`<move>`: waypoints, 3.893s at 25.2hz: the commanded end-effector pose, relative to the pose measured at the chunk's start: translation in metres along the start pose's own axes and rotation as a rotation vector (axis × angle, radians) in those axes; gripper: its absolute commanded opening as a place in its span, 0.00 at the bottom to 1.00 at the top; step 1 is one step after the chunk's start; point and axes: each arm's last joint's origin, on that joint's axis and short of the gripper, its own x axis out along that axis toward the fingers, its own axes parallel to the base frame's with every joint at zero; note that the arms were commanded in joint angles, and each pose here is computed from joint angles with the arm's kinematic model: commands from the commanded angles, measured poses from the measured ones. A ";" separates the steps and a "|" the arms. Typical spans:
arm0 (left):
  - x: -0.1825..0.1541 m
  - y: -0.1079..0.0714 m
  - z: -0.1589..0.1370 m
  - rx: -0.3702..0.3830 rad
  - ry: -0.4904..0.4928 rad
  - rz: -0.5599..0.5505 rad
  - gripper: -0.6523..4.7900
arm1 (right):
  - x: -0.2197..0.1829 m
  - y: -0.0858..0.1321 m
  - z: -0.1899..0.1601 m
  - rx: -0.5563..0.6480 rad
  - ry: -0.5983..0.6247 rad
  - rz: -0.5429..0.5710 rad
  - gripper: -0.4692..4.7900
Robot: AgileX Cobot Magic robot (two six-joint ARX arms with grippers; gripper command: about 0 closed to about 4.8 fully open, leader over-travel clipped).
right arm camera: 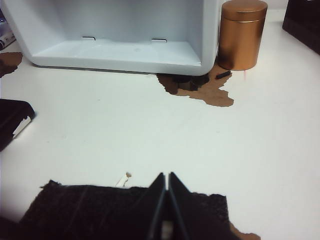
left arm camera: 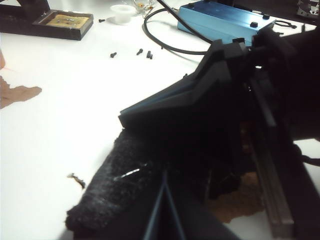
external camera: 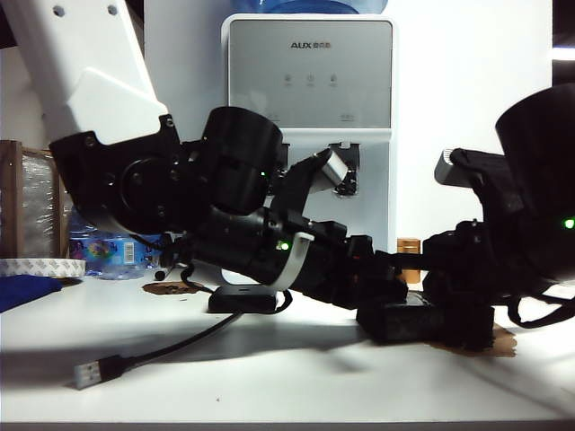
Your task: Take the USB flash drive out of the black sponge and insert it into the slot on top of the black USB adpator box.
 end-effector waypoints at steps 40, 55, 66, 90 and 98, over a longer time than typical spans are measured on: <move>-0.047 -0.010 0.103 0.053 -0.299 0.105 0.11 | -0.110 -0.033 0.168 -0.117 -0.486 0.445 0.08; -0.159 -0.008 0.151 -0.020 0.025 0.478 0.11 | -0.111 -0.029 0.230 -0.126 -0.351 0.929 0.08; -0.248 0.008 0.151 -0.180 0.098 0.499 0.11 | -0.044 0.022 0.262 -0.142 -0.253 1.205 0.08; -0.279 -0.044 0.072 0.029 0.087 0.481 0.11 | 0.084 0.104 0.190 -0.416 0.072 1.155 0.08; -0.270 -0.032 0.070 -0.014 0.095 0.552 0.11 | 0.114 0.088 0.162 -0.450 0.066 1.217 0.08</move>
